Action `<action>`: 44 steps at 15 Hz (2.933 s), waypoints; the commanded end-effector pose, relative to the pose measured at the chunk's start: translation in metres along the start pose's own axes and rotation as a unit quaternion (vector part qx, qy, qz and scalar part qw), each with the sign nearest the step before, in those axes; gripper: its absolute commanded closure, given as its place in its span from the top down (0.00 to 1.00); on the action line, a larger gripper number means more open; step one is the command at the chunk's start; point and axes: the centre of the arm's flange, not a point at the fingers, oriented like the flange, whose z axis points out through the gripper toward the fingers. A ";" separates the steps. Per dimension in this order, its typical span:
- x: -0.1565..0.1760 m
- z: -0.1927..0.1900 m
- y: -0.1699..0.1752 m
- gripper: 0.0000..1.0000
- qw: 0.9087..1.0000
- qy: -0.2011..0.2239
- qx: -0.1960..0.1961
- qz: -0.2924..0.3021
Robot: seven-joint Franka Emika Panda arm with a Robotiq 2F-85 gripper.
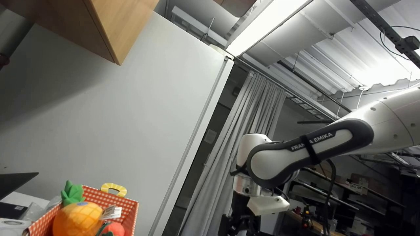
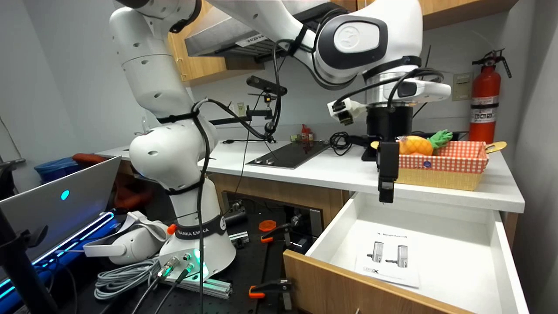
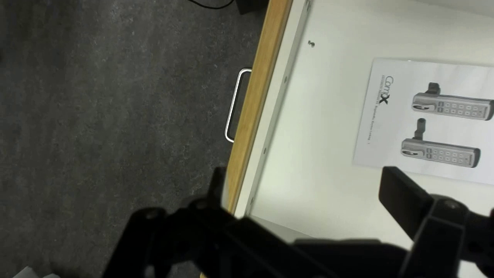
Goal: Close the drawer
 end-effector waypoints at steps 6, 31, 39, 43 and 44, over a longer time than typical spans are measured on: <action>0.061 0.079 0.024 1.00 0.998 -0.014 -0.052 0.029; 0.132 0.172 0.106 0.50 0.987 -0.056 -0.117 0.094; 0.119 0.192 0.088 0.00 0.984 -0.134 -0.068 0.097; 0.107 0.192 0.073 0.00 0.976 -0.192 -0.022 0.101; 0.104 0.191 0.069 0.00 0.974 -0.203 -0.012 0.101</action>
